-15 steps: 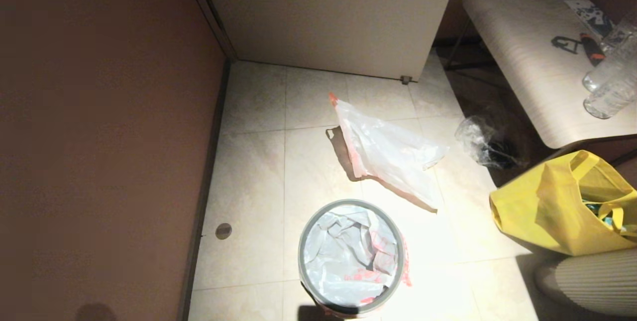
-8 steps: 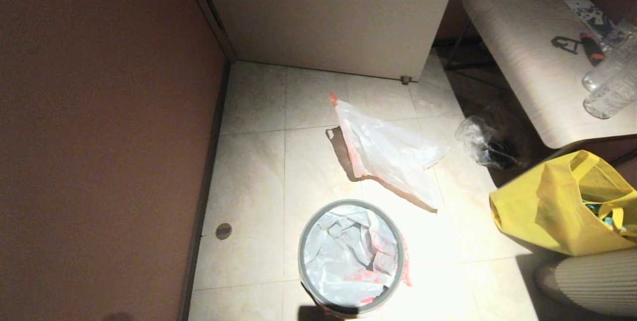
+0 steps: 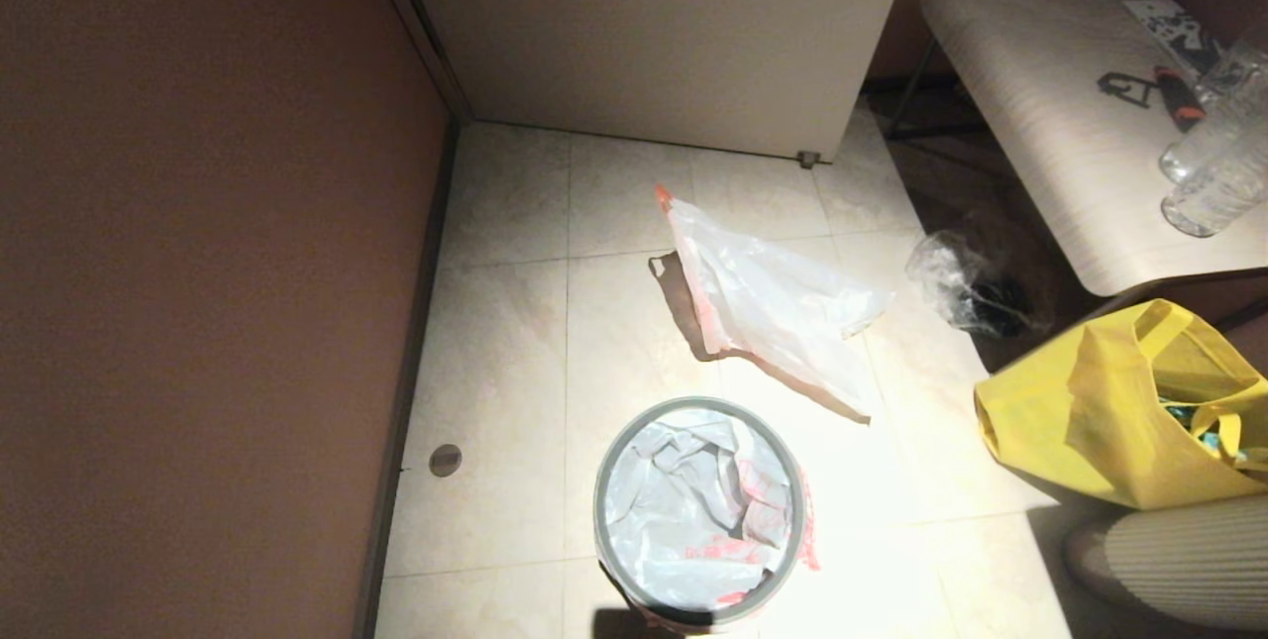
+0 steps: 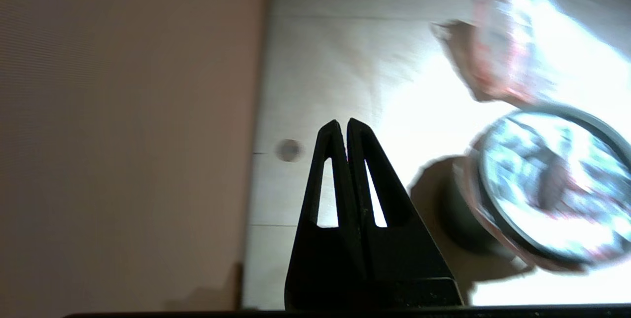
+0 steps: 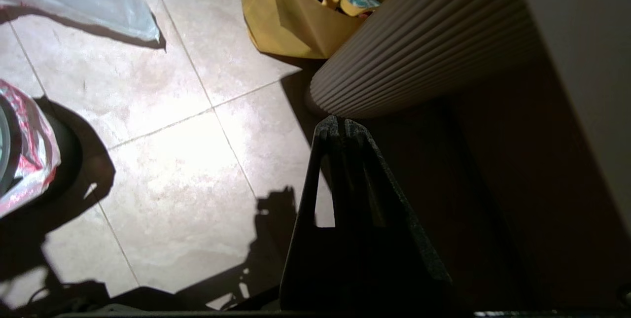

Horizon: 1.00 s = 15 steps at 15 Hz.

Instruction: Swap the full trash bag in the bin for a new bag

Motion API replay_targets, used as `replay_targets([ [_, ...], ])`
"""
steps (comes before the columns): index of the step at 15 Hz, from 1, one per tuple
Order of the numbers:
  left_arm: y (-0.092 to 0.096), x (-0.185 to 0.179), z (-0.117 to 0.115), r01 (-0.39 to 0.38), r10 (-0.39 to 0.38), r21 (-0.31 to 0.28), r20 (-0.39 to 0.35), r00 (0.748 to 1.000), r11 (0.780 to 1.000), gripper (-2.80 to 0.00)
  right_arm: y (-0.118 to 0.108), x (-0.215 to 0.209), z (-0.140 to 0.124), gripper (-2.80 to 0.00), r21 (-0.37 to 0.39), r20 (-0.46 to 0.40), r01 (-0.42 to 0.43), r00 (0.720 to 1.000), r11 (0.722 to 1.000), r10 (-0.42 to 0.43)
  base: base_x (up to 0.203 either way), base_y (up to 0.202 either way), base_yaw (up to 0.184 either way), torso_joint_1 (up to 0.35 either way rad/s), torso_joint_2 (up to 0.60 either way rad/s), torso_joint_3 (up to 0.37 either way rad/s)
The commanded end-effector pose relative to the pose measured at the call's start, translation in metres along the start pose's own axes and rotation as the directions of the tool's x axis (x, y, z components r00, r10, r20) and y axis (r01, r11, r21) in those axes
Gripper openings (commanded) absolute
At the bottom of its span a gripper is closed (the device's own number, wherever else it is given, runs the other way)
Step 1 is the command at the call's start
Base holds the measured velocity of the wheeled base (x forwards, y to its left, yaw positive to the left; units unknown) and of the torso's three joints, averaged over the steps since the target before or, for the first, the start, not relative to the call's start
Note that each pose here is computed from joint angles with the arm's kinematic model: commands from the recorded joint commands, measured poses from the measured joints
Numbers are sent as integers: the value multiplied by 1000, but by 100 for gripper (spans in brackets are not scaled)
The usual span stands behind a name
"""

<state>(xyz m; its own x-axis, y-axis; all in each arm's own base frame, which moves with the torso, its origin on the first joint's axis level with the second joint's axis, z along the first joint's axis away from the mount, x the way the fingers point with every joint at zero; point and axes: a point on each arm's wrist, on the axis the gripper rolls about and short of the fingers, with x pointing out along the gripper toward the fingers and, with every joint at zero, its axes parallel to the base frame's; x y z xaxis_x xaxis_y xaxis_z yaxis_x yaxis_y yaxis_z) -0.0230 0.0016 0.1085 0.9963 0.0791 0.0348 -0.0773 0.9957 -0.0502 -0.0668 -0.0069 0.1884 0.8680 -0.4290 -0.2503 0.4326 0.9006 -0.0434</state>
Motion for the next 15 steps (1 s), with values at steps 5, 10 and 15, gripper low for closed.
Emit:
replay_targets([
  [5,-1,-3,-28,116,-115,81,-27,993,990,-280,-4,-2,-47,-280,-37,53,-83,995,996,85,0,0,0,0,0,0],
  [10,0,-3,-33,103,-90,158,-88,992,982,-280,8,24,-60,-280,-30,222,-180,958,983,183,0,0,0,0,0,0],
  [15,0,-3,-33,75,-71,50,-77,994,996,-280,23,55,-87,-280,-41,255,-259,931,965,261,0,0,0,0,0,0],
])
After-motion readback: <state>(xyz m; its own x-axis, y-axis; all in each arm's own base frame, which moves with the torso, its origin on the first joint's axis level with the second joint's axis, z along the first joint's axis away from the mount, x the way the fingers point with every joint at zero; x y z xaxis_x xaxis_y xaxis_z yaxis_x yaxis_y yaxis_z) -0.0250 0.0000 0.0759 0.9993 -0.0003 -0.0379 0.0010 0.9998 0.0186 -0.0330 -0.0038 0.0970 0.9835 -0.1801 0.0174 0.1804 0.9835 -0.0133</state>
